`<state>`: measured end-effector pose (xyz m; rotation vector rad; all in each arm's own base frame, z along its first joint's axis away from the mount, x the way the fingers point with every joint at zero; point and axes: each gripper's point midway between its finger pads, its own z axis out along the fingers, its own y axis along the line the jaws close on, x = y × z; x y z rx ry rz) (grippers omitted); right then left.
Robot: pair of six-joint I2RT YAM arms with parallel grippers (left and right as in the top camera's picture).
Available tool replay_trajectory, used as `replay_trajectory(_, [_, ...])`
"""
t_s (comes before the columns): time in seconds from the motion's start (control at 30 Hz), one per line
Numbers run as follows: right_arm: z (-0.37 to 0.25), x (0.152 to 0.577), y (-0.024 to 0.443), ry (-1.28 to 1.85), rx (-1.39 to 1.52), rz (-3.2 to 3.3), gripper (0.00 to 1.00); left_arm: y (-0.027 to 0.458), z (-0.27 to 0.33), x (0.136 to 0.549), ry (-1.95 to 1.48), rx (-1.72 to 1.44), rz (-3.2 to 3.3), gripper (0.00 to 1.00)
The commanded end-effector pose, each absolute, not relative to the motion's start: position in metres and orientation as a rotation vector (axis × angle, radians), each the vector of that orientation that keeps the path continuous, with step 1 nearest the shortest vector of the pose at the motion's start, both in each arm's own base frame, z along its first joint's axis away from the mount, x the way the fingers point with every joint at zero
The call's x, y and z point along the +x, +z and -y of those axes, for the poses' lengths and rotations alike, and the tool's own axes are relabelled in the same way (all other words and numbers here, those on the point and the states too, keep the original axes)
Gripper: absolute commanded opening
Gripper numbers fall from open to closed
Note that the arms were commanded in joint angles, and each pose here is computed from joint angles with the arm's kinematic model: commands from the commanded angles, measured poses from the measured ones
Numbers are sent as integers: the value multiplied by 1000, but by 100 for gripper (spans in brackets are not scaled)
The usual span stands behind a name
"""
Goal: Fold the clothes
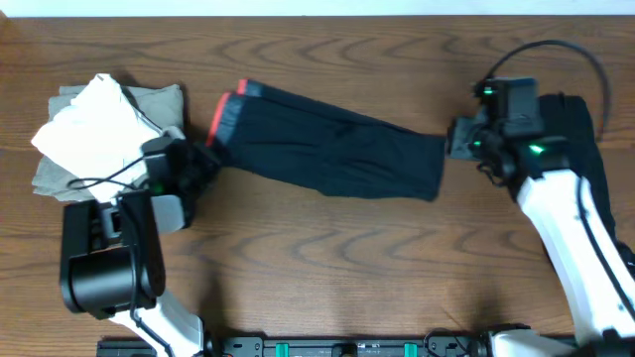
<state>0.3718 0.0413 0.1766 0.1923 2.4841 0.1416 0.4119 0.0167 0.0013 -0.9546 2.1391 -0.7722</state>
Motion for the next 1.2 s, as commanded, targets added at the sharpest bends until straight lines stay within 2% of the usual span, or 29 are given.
replay_trajectory(0.0, [-36,371,188,140,210,-2456,51,-18,-17,394,-741,-963,-2211,8])
replay_trajectory(0.13, [-37,368,184,146,208,-2478,51,-20,-10,393,-746,-953,-2229,35])
replay_trajectory(0.2, [-38,367,182,149,208,-2488,51,-19,-9,393,-744,-947,-2229,42])
replay_trajectory(0.27, [-38,367,182,149,208,-2488,51,-20,-10,393,-723,-953,-2228,46])
replay_trajectory(0.63, [-40,366,181,169,211,-2493,50,-27,-28,395,-529,-1000,-2204,49])
replay_trajectory(0.7, [-40,365,181,169,210,-2498,50,-27,-34,396,-486,-1005,-2189,52])
replay_trajectory(0.77, [-41,364,180,175,208,-2504,50,-24,-35,400,-468,-949,-2187,49])
replay_trajectory(0.8, [-42,363,180,178,207,-2507,50,-21,-35,402,-460,-908,-2187,41])
replay_trajectory(0.83, [-42,363,179,181,206,-2510,50,-19,-34,404,-451,-859,-2190,18])
replay_trajectory(0.87, [-42,362,179,180,207,-2514,50,-16,-33,406,-448,-813,-2193,6])
replay_trajectory(0.97, [-42,359,176,177,208,-2529,50,-8,-19,413,-498,-653,-2215,6])
replay_trajectory(1.17, [-41,354,173,172,210,-2554,51,21,-4,422,-611,-559,-2168,6])
